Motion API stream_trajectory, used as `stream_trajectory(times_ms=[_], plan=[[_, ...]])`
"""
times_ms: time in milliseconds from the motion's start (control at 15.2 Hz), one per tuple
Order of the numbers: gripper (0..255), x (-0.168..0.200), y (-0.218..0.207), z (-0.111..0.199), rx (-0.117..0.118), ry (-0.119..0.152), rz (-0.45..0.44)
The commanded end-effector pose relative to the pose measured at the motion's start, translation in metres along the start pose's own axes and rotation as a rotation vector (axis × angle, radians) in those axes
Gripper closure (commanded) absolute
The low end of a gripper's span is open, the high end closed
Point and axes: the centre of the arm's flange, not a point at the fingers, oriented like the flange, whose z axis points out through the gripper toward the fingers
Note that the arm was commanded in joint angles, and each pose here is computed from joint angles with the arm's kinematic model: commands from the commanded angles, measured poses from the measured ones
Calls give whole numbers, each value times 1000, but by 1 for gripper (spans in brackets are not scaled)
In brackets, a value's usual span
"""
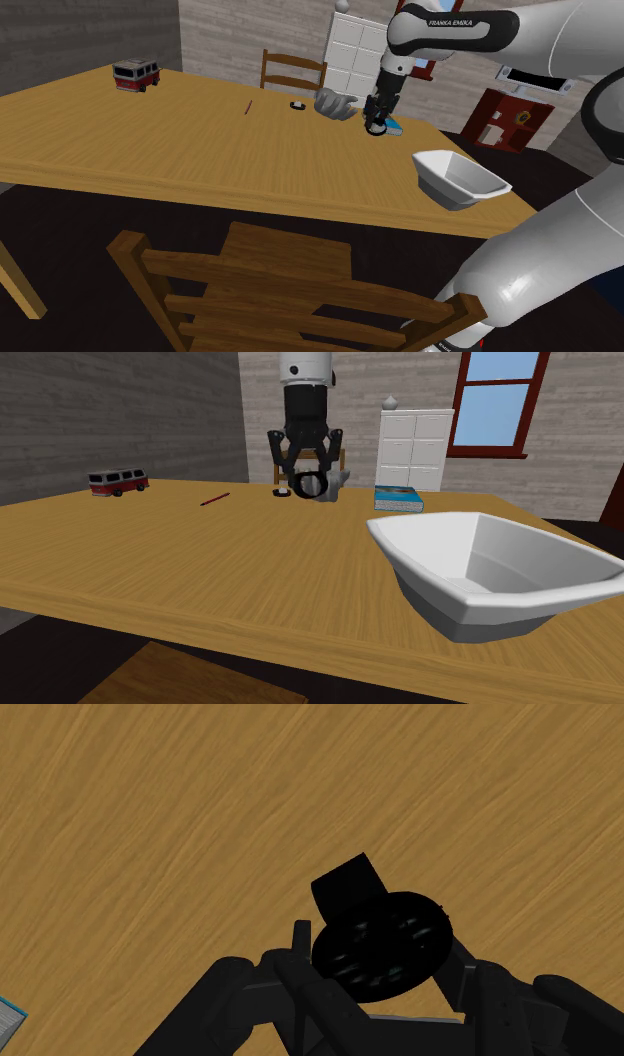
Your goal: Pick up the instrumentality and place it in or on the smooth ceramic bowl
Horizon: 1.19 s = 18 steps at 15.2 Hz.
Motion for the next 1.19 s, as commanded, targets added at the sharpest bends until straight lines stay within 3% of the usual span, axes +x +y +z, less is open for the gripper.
stream_trajectory(times_ms=[0, 660, 1122], plan=[[255, 0, 1, -10, 0, -1, 0], [255, 1, 2, -61, 0, -1, 0], [255, -82, 42, -65, 0, -1, 0]])
